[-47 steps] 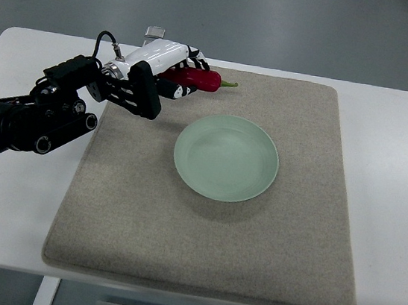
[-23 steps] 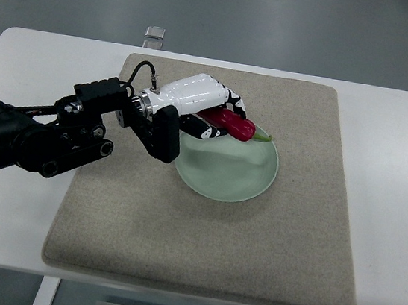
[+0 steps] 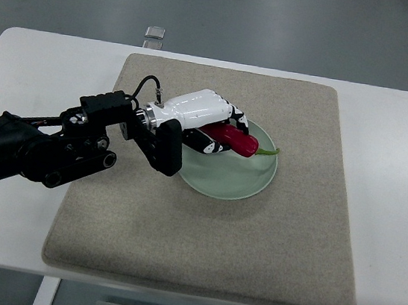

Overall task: Place red pepper on plate with left hand
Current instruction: 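Open the left hand to release the pepper onto the plate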

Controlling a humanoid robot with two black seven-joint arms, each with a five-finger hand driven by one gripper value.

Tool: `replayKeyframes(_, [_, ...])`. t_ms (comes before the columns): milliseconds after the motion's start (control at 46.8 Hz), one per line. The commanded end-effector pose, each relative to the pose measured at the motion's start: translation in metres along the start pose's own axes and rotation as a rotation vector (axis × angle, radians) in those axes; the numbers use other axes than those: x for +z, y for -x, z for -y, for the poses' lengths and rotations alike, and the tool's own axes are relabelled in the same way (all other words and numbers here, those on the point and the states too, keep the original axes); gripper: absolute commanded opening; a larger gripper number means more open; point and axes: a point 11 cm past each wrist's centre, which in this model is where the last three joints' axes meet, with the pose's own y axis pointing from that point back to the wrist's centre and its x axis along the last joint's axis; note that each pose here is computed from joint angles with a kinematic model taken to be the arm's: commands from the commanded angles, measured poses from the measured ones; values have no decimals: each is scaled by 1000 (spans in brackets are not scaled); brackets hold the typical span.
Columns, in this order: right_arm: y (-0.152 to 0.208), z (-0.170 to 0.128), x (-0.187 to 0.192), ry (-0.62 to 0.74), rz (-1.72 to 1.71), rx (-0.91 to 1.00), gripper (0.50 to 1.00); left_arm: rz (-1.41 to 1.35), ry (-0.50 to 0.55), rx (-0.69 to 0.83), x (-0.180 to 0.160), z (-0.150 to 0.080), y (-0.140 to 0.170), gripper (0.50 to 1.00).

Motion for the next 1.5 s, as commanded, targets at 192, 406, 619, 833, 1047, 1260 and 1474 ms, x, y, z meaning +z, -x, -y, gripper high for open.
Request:
replayKeyframes(192, [0,0,1,1,0,0,928,-6,4,-1,1,0,3,500])
replayKeyframes(406, [0,0,1,1,1,-2,928,-13,-1,4,0,-2,6,713])
replayKeyframes(619, [0,0,1,1,0,0,928,-31,-10,22,-2,-4,6,906])
replayKeyframes(833, [0,0,1,1,0,0,928,-120,-40,92,-7,-5,-7,964])
replayKeyframes(1047, [0,0,0,0,0,0,928,-600,-126,444,-32,-13,-68,992])
replayKeyframes(1260, [0,0,0,0,0,0,928,-1075,-229,732,-72,-38,-85,992])
replayKeyframes(1474, [0,0,0,0,-1,0,928,-1284,-424,942,-118,-67,-71,992])
